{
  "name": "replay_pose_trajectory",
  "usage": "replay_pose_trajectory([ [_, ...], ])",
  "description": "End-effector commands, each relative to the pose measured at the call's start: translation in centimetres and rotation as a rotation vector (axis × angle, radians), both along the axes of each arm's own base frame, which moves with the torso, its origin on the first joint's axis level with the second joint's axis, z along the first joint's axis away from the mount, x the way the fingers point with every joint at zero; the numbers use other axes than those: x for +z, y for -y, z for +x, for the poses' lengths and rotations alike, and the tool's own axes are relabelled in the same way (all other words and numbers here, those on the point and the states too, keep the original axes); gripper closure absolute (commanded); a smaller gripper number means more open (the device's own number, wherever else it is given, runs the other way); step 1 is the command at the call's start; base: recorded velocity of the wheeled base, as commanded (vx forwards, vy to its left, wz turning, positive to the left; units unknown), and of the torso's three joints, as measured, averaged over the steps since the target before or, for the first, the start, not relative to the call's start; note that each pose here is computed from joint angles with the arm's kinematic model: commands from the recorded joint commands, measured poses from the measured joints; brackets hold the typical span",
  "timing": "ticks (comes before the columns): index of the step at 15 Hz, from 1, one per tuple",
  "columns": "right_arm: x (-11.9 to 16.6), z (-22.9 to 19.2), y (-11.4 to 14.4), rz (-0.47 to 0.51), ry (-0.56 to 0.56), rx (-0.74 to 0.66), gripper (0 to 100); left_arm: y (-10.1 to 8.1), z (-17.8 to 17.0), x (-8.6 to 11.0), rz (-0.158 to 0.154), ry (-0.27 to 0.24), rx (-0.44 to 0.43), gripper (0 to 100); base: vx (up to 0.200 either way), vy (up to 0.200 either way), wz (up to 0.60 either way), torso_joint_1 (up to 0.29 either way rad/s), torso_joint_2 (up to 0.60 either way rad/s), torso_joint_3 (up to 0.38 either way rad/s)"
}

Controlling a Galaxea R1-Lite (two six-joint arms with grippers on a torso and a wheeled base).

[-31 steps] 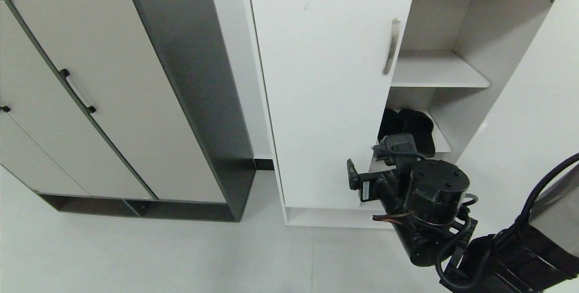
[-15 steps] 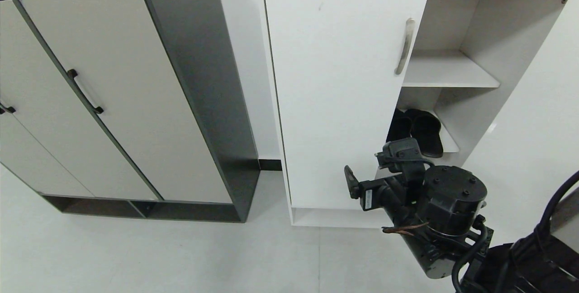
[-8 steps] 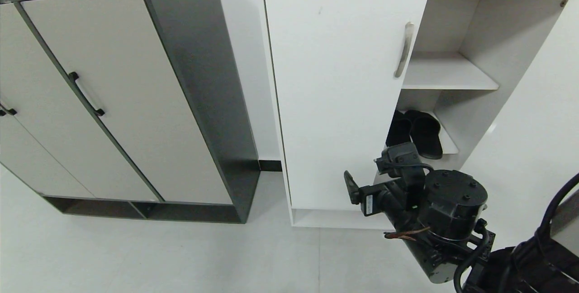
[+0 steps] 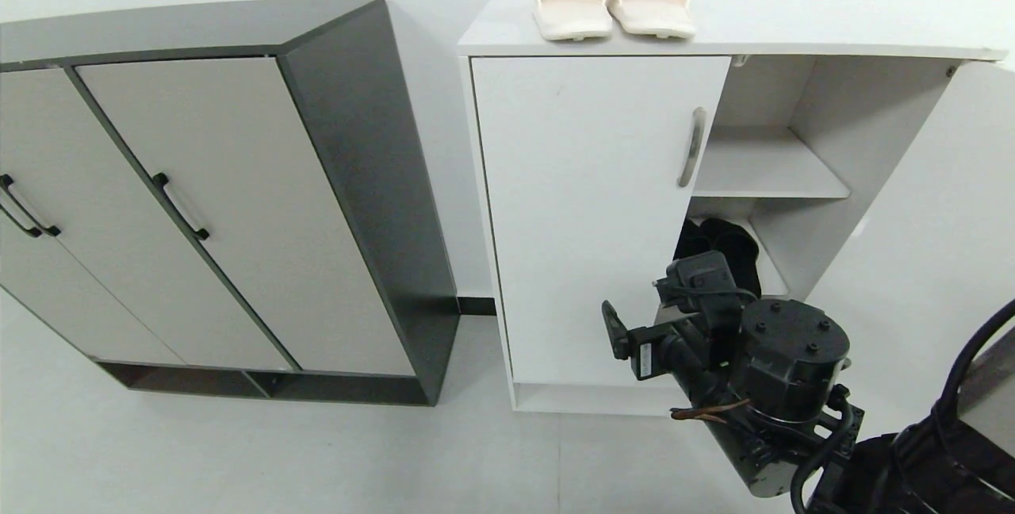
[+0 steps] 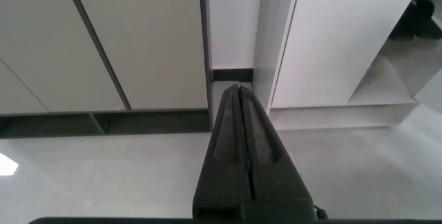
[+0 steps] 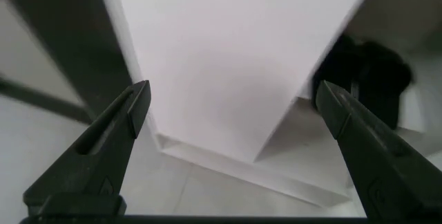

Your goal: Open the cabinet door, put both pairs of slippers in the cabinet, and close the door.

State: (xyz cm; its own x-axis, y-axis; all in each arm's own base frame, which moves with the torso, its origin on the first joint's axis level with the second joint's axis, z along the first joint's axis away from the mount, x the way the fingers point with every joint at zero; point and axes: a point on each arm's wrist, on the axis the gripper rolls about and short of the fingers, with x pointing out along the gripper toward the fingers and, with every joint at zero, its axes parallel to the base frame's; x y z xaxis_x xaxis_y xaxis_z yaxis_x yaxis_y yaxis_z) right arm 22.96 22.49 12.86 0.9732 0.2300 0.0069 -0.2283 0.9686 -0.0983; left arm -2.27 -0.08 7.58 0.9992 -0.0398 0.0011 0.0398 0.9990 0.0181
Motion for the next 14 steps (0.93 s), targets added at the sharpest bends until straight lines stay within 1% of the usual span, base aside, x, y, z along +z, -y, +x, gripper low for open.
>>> replay_pose_trajectory([
  [1,-0.19,-0.01,-0.04,-0.005,-0.005,0.001,0,0.0,0.0,-0.01,0.0,-0.001,0.0,100,0.0,0.0,0.0,0.124,-0.46,-0.344],
  [7,-0.08,0.0,-0.13,0.0,0.0,0.003,0,0.0,0.0,0.0,-0.003,0.0,0.001,100,0.0,0.0,0.0,0.146,-0.47,-0.325],
  [14,0.1,-0.02,-0.1,0.006,0.007,0.003,0,0.0,0.0,0.0,-0.003,0.0,0.001,100,0.0,0.0,0.0,0.195,-0.5,-0.315],
])
